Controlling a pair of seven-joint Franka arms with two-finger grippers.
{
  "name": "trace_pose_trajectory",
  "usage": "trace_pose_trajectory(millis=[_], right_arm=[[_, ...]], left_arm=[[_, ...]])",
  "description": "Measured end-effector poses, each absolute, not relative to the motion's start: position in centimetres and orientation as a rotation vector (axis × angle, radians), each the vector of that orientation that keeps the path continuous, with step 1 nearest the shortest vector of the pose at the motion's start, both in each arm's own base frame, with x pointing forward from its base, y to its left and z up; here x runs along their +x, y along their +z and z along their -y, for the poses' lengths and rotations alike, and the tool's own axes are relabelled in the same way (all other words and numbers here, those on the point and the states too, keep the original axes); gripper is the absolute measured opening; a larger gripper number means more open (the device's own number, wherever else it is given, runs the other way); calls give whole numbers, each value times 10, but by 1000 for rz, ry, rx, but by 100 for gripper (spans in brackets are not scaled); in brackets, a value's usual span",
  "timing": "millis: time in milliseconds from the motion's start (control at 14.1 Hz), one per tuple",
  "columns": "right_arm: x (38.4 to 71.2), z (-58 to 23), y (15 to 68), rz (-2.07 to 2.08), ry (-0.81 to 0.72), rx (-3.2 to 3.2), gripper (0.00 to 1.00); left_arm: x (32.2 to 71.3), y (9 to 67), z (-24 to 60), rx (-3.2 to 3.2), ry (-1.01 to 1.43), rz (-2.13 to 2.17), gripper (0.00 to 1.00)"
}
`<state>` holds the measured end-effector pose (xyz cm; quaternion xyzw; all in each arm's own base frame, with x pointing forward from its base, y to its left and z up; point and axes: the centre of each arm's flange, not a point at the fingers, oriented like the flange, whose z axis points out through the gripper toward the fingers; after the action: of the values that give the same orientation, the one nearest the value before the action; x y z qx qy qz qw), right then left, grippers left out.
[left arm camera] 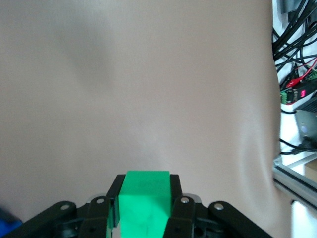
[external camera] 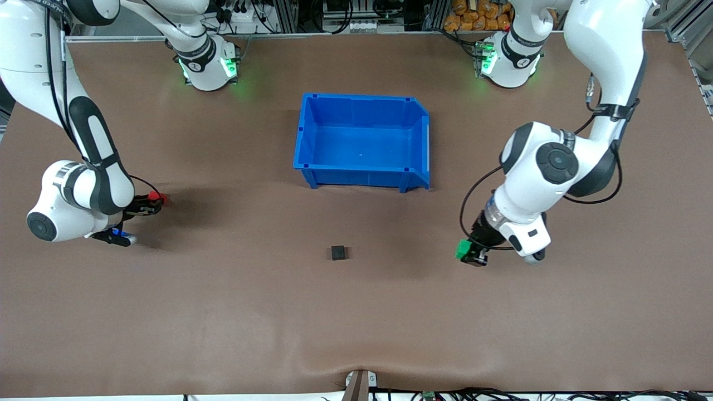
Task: Attach green and red cubes to black cube
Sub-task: 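Carry the red and green cubes toward the black cube with both grippers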
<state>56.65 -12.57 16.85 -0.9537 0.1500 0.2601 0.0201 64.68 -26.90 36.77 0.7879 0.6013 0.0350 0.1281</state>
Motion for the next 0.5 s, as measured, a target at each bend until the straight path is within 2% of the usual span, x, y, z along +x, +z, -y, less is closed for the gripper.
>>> trace_pose_trajectory(millis=[496], right_arm=[[606,18,240,-1015,894,-2671,40]], left_arm=[[655,312,365,2019,-1,-2050,40]])
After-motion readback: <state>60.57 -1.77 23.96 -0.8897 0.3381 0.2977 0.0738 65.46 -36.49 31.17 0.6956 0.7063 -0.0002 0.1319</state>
